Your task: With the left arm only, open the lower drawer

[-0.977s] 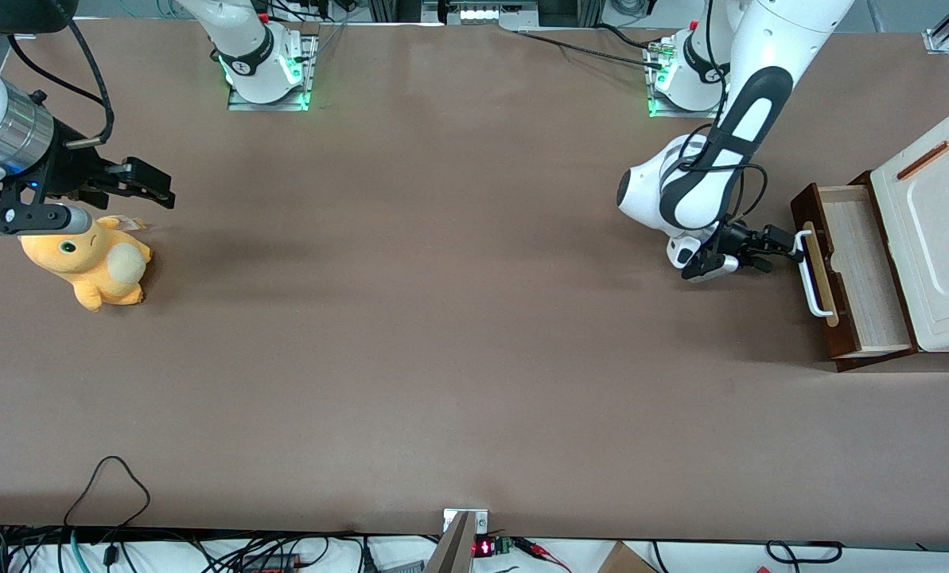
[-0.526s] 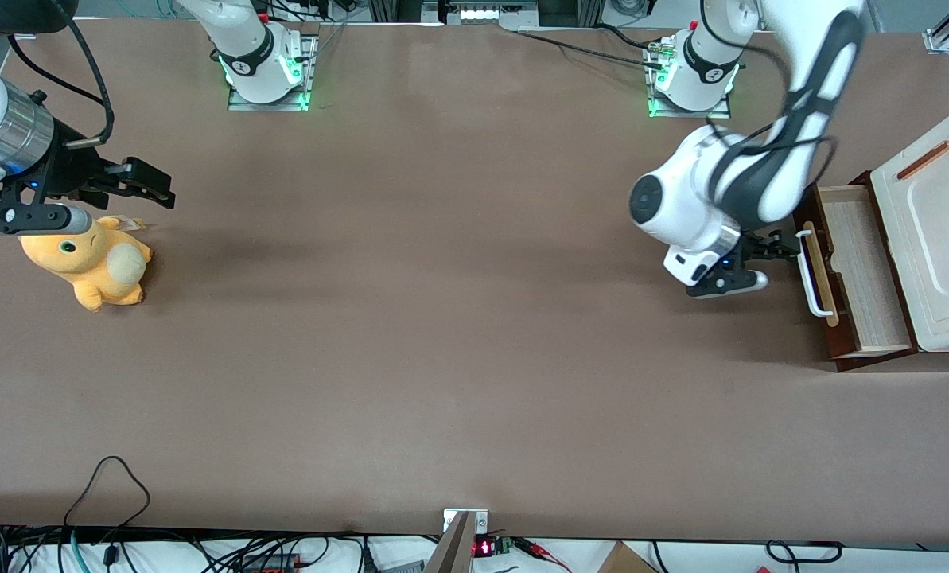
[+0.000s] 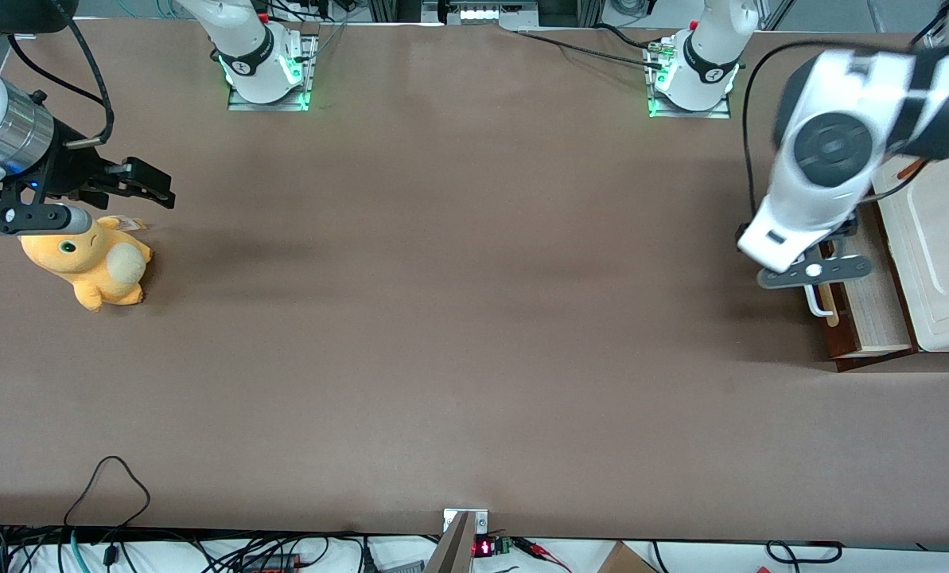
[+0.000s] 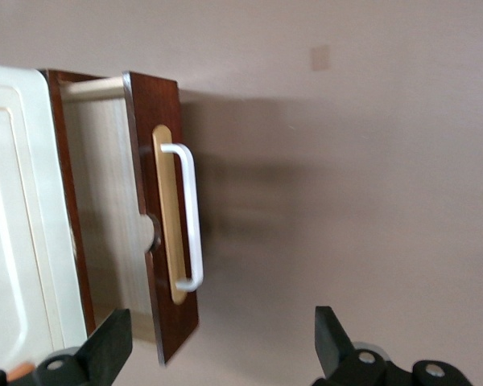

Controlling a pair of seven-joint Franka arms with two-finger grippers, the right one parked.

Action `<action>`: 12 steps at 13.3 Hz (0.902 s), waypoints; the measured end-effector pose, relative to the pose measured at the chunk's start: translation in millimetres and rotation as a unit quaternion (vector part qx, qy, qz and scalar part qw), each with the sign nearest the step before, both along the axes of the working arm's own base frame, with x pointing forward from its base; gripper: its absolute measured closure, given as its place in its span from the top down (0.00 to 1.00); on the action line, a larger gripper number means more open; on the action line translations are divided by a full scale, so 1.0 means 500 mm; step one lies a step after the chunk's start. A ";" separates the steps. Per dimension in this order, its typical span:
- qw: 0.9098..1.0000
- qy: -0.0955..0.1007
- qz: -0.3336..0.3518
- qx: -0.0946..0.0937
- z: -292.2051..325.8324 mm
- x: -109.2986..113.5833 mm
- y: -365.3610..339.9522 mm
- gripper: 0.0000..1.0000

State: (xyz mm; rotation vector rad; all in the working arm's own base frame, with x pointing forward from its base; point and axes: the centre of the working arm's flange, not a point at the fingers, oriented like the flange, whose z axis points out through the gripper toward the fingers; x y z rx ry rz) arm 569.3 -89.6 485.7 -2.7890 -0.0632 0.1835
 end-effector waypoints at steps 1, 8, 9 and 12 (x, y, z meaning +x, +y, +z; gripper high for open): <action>1.000 0.003 0.000 -0.029 0.040 -0.001 0.013 1.00; 0.989 -0.014 -0.011 -0.145 0.171 -0.015 0.141 1.00; 0.989 -0.016 -0.013 -0.145 0.177 -0.018 0.137 1.00; 0.989 -0.018 -0.016 -0.145 0.182 -0.021 0.132 1.00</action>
